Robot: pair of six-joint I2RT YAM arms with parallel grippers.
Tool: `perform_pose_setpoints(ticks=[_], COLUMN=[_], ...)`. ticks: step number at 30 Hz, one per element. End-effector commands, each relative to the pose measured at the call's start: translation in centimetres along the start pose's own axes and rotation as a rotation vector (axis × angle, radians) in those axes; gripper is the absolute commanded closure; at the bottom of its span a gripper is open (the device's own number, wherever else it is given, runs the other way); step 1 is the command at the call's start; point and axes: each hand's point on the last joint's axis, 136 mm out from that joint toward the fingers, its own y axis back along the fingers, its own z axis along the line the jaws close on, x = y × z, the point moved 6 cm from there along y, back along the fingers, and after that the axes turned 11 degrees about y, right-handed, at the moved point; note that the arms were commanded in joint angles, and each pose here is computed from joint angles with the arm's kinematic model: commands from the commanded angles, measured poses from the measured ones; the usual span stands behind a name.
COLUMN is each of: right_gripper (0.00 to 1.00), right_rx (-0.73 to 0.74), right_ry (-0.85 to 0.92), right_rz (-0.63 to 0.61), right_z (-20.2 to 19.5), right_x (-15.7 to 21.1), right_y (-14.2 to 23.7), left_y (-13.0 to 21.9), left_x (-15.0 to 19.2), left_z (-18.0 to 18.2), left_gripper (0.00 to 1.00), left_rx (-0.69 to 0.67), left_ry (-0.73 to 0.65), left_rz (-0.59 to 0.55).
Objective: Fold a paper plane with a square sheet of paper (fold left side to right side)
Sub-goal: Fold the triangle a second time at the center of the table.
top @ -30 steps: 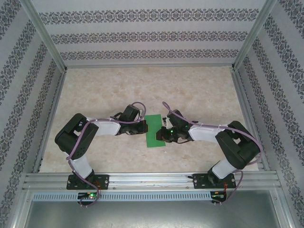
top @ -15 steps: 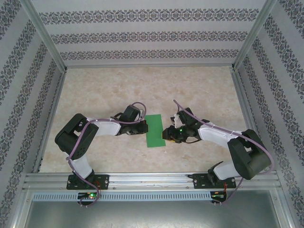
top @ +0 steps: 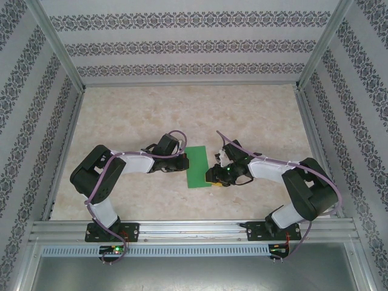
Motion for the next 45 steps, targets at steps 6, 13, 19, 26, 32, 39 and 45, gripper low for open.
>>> perform_pose_setpoints(ticks=[6, 13, 19, 26, 32, 39, 45], right_gripper=[0.61, 0.64, 0.65, 0.66, 0.67, 0.68, 0.69], right_rx=[0.009, -0.039, -0.049, -0.094, -0.093, -0.095, -0.09], right_ry=[0.014, 0.022, 0.021, 0.029, 0.022, 0.037, 0.035], right_rz=[0.028, 0.001, -0.031, -0.063, -0.063, -0.085, -0.094], right_z=[-0.1, 0.7, 0.8, 1.2, 0.7, 0.6, -0.1], right_x=[0.5, 0.0, -0.7, -2.4, -3.7, -5.4, -6.7], right_y=[-0.7, -0.4, 0.1, -0.1, -0.5, -0.5, -0.8], left_y=[-0.6, -0.6, -0.6, -0.6, -0.5, -0.5, -0.5], left_x=[1.5, 1.5, 1.5, 1.5, 1.4, 1.4, 1.4], left_z=[1.5, 1.5, 1.4, 1.2, 1.0, 0.9, 0.7], left_gripper=[0.99, 0.99, 0.99, 0.99, 0.99, 0.99, 0.99], left_rx=[-0.082, -0.083, -0.077, -0.062, -0.056, -0.046, -0.036], left_ry=[-0.013, -0.014, -0.015, -0.015, -0.016, -0.018, -0.017], left_rz=[0.043, 0.044, 0.043, 0.043, 0.041, 0.041, 0.039])
